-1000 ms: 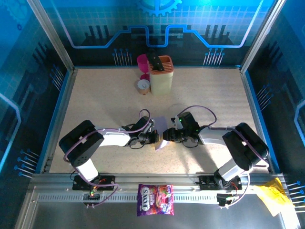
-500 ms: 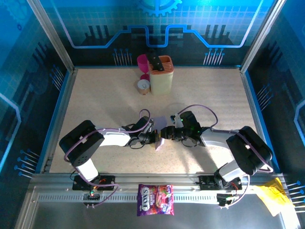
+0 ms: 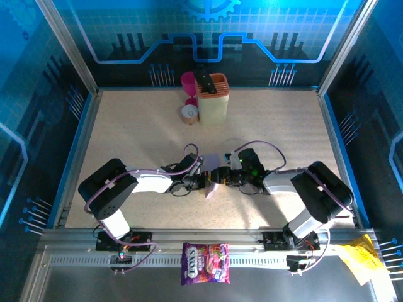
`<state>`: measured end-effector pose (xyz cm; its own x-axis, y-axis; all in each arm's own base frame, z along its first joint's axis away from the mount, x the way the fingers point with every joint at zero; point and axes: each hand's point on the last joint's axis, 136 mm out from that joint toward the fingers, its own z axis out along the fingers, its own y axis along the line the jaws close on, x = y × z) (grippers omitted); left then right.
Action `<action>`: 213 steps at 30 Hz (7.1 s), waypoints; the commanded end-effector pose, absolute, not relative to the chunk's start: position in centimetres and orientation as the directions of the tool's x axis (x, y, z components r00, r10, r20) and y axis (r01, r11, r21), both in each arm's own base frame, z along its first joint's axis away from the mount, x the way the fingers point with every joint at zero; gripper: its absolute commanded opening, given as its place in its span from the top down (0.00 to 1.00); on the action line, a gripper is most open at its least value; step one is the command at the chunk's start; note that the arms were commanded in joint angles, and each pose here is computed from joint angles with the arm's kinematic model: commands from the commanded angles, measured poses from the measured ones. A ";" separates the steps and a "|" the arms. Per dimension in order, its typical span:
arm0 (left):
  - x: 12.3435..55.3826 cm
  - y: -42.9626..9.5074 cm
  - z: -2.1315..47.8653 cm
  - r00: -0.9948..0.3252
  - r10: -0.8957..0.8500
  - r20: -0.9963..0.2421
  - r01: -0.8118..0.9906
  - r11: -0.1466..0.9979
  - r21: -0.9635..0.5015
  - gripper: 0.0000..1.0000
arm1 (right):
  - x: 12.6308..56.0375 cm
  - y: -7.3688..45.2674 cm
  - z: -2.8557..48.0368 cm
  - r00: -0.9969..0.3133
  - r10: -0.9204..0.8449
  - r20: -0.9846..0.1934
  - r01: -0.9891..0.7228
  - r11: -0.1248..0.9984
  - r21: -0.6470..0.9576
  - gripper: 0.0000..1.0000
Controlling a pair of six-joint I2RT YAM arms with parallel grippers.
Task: Fold a paper plane with a square sheet of paper (pick it up from the middle)
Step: Fold the triangle a second time at the center of the table.
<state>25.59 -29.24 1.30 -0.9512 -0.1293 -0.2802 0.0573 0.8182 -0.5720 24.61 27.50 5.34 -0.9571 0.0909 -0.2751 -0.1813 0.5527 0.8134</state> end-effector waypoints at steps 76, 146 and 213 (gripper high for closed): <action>23.1 -27.0 -2.6 -0.979 -0.089 -0.183 0.009 0.880 -0.476 1.00 | 20.1 23.8 2.5 -0.978 -0.074 -0.193 -0.170 0.822 0.544 0.43; 22.8 -27.1 -3.0 -0.980 -0.089 -0.179 0.012 0.868 -0.496 1.00 | 20.0 24.4 2.3 -0.982 -0.110 -0.154 -0.164 0.903 0.398 0.43; 22.4 -27.1 -3.5 -0.983 -0.087 -0.164 0.007 0.866 -0.501 1.00 | 21.3 24.7 7.7 -0.968 0.023 -0.248 -0.116 0.840 0.530 0.46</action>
<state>25.95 -30.13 1.32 -0.9449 -0.1307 -0.3001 0.0860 0.7854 -0.6130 21.48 24.95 7.61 -0.9663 0.0008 -0.2576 -0.1355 0.8490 0.5108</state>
